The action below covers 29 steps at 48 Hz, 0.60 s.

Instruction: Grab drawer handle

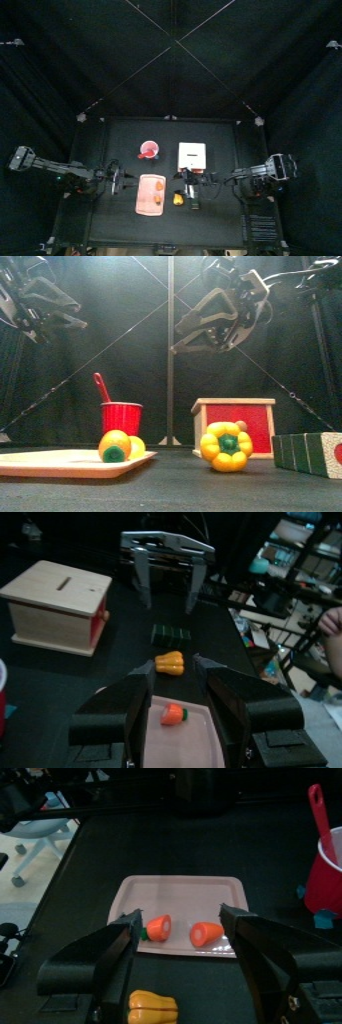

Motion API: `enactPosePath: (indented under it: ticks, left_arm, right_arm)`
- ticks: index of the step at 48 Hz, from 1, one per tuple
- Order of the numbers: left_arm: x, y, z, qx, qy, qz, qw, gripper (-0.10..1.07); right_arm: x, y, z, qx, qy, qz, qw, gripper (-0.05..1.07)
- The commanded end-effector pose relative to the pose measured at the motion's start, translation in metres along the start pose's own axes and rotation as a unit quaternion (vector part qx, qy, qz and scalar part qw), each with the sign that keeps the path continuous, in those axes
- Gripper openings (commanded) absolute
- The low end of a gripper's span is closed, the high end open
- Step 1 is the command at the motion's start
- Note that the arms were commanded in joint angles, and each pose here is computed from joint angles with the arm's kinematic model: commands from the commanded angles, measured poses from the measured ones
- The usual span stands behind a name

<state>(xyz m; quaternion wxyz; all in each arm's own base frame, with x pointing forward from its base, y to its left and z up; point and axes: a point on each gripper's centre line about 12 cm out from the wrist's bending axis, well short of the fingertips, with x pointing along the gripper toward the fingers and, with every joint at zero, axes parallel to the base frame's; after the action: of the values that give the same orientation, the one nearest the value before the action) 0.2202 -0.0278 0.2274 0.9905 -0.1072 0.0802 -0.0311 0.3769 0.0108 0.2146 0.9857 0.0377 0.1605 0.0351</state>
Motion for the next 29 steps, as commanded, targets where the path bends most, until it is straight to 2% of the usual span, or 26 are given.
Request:
enactPosePath:
  ticks: [1, 9, 18, 29]
  left_arm:
    - [0.008, -0.009, 0.009, 0.019, -0.008, -0.017, 0.9996, 0.77]
    - [0.019, -0.01, 0.005, 0.031, 0.004, -0.017, 0.9994, 0.77]
    - [0.036, -0.01, 0.0, 0.031, 0.024, -0.009, 0.9992, 0.77]
    - [0.059, -0.007, 0.003, 0.028, 0.009, 0.004, 0.9996, 0.77]
  right_arm:
    - [0.002, -0.004, 0.022, 0.007, -0.02, -0.008, 0.9997, 0.94]
    - [0.002, -0.011, 0.027, 0.067, -0.005, -0.035, 0.9972, 0.94]
    - [-0.009, -0.028, 0.031, 0.11, -0.014, -0.062, 0.9919, 0.94]
    - [-0.033, -0.045, 0.023, 0.154, -0.022, -0.092, 0.9836, 0.94]
